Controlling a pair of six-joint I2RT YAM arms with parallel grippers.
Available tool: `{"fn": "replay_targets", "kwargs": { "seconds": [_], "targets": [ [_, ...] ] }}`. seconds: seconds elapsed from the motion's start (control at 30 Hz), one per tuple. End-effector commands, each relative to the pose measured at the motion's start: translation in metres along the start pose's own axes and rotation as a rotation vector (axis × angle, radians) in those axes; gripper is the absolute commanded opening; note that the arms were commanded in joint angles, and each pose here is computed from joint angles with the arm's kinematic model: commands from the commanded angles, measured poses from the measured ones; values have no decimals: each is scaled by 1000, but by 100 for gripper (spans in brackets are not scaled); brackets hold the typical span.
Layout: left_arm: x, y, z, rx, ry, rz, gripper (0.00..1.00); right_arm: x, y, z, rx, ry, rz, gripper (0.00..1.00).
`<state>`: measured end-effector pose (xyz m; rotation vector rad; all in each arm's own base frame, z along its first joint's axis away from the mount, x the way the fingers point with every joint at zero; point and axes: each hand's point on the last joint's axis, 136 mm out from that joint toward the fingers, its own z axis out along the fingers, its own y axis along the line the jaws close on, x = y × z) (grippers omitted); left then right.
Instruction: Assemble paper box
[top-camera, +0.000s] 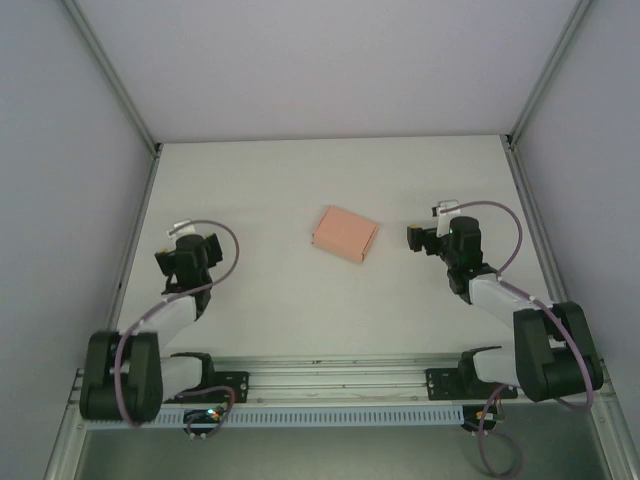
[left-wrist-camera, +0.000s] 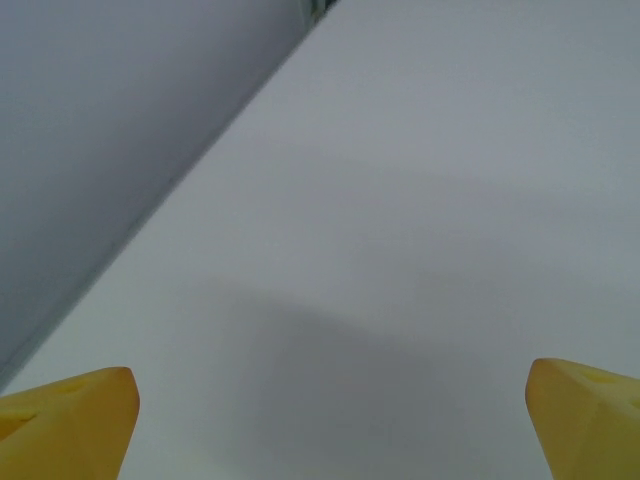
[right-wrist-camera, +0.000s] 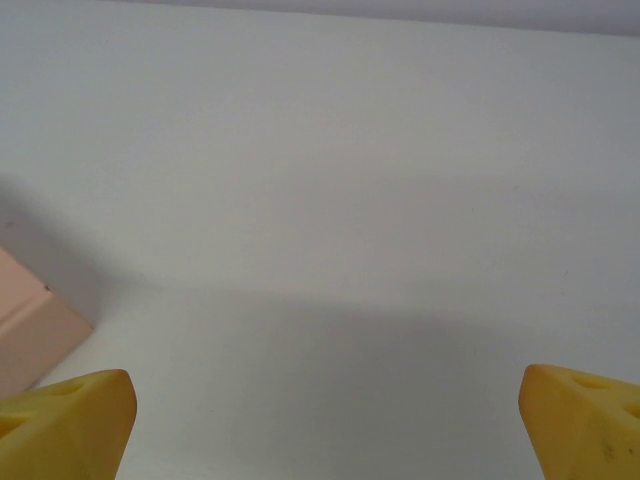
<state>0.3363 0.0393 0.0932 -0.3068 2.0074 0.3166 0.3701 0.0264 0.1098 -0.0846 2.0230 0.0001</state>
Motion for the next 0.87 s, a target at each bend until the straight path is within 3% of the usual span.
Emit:
{"fn": "replay_targets", "kwargs": {
  "seconds": [0.0, 0.17, 0.23, 0.27, 0.83],
  "targets": [
    [-49, -20, 0, 64, -258, 46, 100, -38, -14, -7, 47, -215, 15, 99],
    [-34, -40, 28, 167, -266, 90, 100, -9, -31, 20, 67, -260, 91, 99],
    [-25, -37, 39, 189, -138, 51, 100, -3, -35, 24, 78, -123, 116, 99],
    [-30, -34, 43, 193, -165, 42, 100, -5, -42, 31, 103, -124, 138, 100],
    [-29, -35, 42, 201, -159, 48, 100, -4, -31, 32, 67, -126, 90, 100]
  ]
}}
